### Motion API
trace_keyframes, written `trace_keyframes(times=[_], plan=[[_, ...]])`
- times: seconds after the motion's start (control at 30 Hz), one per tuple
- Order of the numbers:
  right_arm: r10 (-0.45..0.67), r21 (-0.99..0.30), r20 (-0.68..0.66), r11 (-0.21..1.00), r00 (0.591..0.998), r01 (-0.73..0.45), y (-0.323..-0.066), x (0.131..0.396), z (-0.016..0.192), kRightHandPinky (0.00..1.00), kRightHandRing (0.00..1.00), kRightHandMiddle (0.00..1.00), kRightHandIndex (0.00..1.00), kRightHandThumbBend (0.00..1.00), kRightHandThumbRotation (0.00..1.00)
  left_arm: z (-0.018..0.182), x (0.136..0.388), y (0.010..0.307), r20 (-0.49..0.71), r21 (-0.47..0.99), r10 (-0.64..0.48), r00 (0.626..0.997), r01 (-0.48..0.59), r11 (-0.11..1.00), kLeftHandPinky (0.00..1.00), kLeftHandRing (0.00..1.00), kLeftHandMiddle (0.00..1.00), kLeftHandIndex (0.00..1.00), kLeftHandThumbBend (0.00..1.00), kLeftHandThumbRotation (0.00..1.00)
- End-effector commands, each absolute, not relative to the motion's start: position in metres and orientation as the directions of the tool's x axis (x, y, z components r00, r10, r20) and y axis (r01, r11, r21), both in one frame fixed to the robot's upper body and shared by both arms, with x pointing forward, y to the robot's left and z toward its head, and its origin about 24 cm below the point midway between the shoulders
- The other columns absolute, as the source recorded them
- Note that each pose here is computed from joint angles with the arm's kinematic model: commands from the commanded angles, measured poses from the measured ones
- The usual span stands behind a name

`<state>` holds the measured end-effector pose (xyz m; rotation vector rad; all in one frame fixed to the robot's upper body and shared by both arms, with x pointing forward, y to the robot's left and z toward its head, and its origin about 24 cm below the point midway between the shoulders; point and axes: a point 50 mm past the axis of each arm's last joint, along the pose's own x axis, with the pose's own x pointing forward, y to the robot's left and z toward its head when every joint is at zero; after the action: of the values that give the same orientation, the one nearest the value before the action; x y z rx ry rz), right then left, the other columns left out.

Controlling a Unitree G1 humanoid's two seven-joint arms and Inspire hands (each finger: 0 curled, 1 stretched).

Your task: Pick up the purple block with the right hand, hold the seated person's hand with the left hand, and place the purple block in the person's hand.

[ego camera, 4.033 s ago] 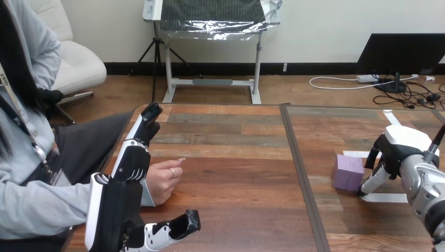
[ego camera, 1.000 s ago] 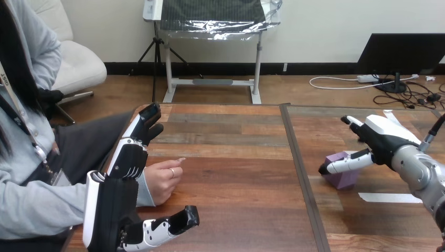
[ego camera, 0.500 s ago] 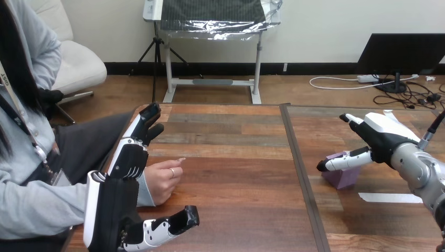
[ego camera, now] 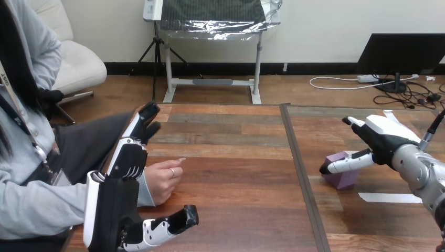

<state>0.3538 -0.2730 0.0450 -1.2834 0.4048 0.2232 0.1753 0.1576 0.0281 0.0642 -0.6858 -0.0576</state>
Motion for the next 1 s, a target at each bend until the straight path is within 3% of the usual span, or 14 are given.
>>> trace_keyframes(times=[0.0,0.4,0.7,0.8,0.97], plan=[[-0.031,-0.924,-0.294,0.266,0.955,-0.276,-0.257,0.38,0.085,1.0,1.0,1.0,1.0,1.0,0.51,0.039,0.184,0.153,0.672,0.068,-0.084,0.736,0.051,0.996,0.92,0.95,0.93,0.89,1.0,0.57],[-0.059,-0.924,-0.327,0.228,0.943,-0.306,-0.256,0.378,0.078,0.91,0.99,1.0,1.0,1.0,0.47,0.04,0.183,0.153,0.679,0.073,-0.095,0.728,0.062,0.995,0.95,0.97,0.95,0.9,1.0,0.57],[-0.07,-0.919,-0.334,0.244,0.94,-0.308,-0.254,0.376,0.07,0.81,0.9,0.93,0.93,0.98,0.4,0.04,0.182,0.153,0.677,0.07,-0.095,0.73,0.065,0.995,0.96,0.97,0.96,0.9,1.0,0.57],[-0.071,-0.921,-0.323,0.254,0.944,-0.296,-0.253,0.375,0.068,0.6,0.65,0.7,0.89,0.99,0.36,0.04,0.182,0.153,0.678,0.07,-0.094,0.729,0.064,0.996,0.96,0.97,0.95,0.9,1.0,0.57],[-0.095,-0.912,-0.345,0.267,0.934,-0.31,-0.253,0.373,0.063,0.41,0.45,0.52,0.85,0.99,0.32,0.041,0.182,0.153,0.684,0.073,-0.093,0.724,0.058,0.996,0.96,0.97,0.95,0.9,1.0,0.58]])
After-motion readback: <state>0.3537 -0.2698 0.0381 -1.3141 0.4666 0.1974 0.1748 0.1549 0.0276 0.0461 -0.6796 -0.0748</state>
